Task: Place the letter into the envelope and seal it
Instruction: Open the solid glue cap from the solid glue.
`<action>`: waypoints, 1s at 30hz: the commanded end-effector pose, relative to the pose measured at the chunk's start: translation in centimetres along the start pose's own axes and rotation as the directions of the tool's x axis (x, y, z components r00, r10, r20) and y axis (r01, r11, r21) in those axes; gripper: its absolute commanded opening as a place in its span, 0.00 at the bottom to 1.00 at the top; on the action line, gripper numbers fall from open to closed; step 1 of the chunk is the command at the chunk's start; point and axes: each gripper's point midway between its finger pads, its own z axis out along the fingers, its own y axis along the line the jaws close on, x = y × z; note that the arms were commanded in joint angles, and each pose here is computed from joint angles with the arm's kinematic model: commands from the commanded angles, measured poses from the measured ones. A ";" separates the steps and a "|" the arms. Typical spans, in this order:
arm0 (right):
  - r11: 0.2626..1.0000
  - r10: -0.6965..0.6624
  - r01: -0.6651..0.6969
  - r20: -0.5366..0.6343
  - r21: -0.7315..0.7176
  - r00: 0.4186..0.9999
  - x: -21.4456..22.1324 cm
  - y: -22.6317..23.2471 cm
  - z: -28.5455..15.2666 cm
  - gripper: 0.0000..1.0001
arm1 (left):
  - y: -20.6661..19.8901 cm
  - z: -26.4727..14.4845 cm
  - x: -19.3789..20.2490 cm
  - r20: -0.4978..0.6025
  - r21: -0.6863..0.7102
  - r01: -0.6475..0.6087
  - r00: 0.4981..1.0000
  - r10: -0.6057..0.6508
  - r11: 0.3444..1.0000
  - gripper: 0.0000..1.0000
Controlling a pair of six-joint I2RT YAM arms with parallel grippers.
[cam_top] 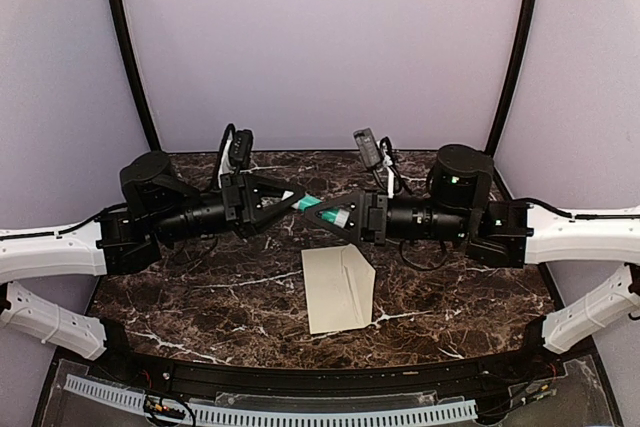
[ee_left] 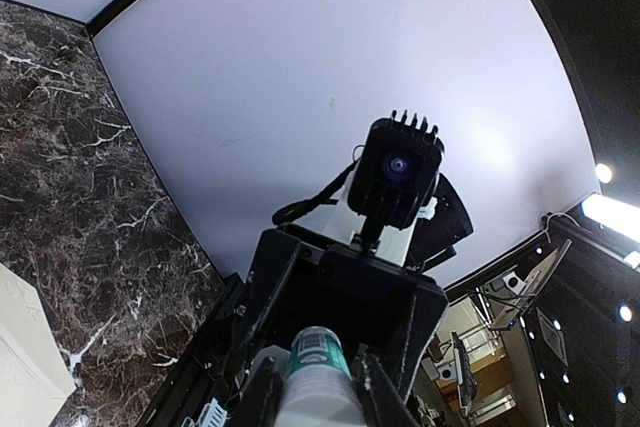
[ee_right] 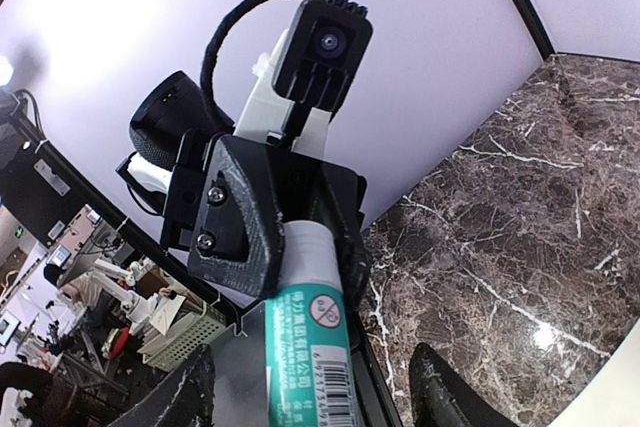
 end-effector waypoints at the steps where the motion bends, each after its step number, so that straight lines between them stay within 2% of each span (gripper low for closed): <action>1: 0.995 -0.016 0.023 0.070 -0.101 0.997 -2.3 2.9 0.4 0.57 | -0.9 0.0 0.0 0.001 0.046 -0.019 1.000 0.019 0.999 0.00; 8: 0.995 0.003 0.006 0.097 -0.095 0.995 -2.7 2.8 0.4 0.39 | -1.1 0.0 0.0 0.003 0.053 -0.025 1.000 0.025 0.998 0.00; 15: 0.998 0.020 -0.014 0.100 -0.066 0.995 -2.6 2.2 0.4 0.07 | -1.3 -0.1 0.1 -0.004 0.061 -0.027 1.000 0.028 0.998 0.00; 17: 0.999 0.018 -0.013 0.103 -0.052 0.995 -2.6 1.9 0.2 0.02 | -1.3 -0.3 0.1 -0.006 0.056 -0.029 1.000 0.029 0.998 0.13; 18: 0.999 0.019 -0.014 0.107 -0.046 0.994 -2.6 1.9 0.1 0.01 | -1.1 -0.3 0.2 -0.008 0.045 -0.027 1.000 0.027 0.999 0.26; 20: 0.999 0.018 -0.014 0.107 -0.038 0.994 -2.5 1.7 0.0 0.00 | -0.8 -0.7 0.1 0.004 0.022 -0.030 1.000 0.030 0.999 0.41; 22: 0.999 0.015 -0.011 0.096 -0.042 0.995 -2.4 1.8 0.0 0.00 | -0.5 -1.1 -0.2 0.020 -0.007 -0.040 0.999 0.041 0.999 0.45; 24: 0.999 0.014 -0.010 0.087 -0.045 0.996 -2.2 1.8 0.1 0.00 | -0.4 -1.4 -0.3 0.030 -0.024 -0.044 0.999 0.044 0.999 0.44; 27: 0.999 0.015 -0.012 0.076 -0.047 0.997 -1.9 1.7 0.3 0.00 | -0.5 -1.4 -0.4 0.035 -0.023 -0.043 0.998 0.044 0.999 0.33; 30: 0.999 0.013 -0.009 0.067 -0.051 0.998 -1.8 1.8 0.4 0.00 | -0.5 -1.3 -0.4 0.030 -0.017 -0.038 0.999 0.039 0.999 0.29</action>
